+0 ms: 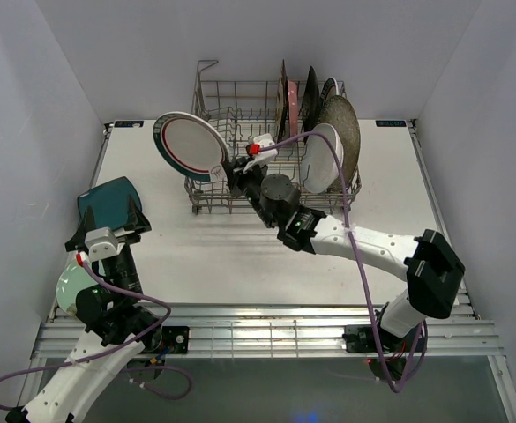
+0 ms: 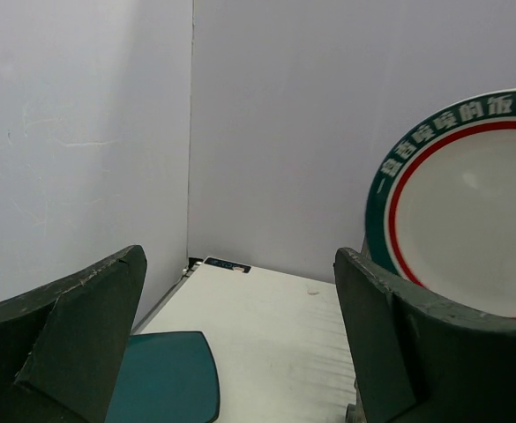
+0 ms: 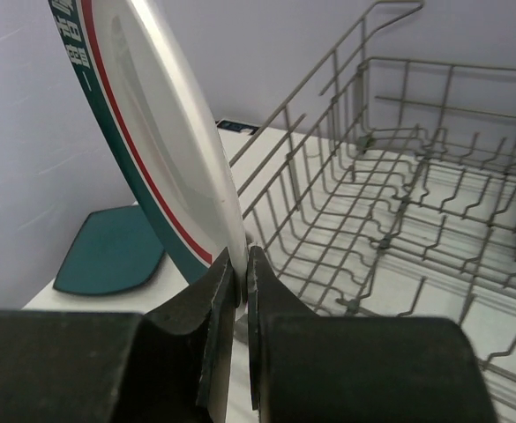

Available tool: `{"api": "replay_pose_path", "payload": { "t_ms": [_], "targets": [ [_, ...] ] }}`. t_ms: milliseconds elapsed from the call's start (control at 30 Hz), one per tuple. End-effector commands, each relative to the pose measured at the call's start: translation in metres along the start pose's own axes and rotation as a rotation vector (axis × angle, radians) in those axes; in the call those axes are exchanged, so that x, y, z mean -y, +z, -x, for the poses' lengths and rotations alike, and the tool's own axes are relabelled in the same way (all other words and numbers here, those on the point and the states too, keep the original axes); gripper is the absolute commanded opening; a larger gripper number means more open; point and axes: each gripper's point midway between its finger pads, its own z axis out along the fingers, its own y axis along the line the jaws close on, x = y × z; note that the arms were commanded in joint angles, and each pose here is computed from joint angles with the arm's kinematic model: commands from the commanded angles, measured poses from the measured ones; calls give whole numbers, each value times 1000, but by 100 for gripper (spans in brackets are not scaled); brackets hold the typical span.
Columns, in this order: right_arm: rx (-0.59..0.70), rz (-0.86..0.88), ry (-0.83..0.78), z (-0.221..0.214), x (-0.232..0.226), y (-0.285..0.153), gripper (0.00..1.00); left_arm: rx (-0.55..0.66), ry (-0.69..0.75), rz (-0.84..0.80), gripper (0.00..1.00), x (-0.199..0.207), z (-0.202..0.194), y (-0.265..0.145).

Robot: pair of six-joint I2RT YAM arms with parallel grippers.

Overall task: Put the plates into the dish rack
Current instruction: Insert the plate into the dish rack.

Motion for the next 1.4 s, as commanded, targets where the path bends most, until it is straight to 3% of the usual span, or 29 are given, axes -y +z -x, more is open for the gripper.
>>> {"api": "replay_pose_path", "payload": {
  "t_ms": [0, 500, 1367],
  "targets": [
    [219, -61, 92, 104, 24, -6, 8, 1, 1, 3, 98, 0, 5, 3],
    [310, -342, 110, 157, 117, 4, 8, -1, 9, -7, 98, 2, 3, 3],
    [181, -731, -75, 96, 207, 115, 8, -28, 40, -20, 98, 9, -6, 6]
  ]
}}
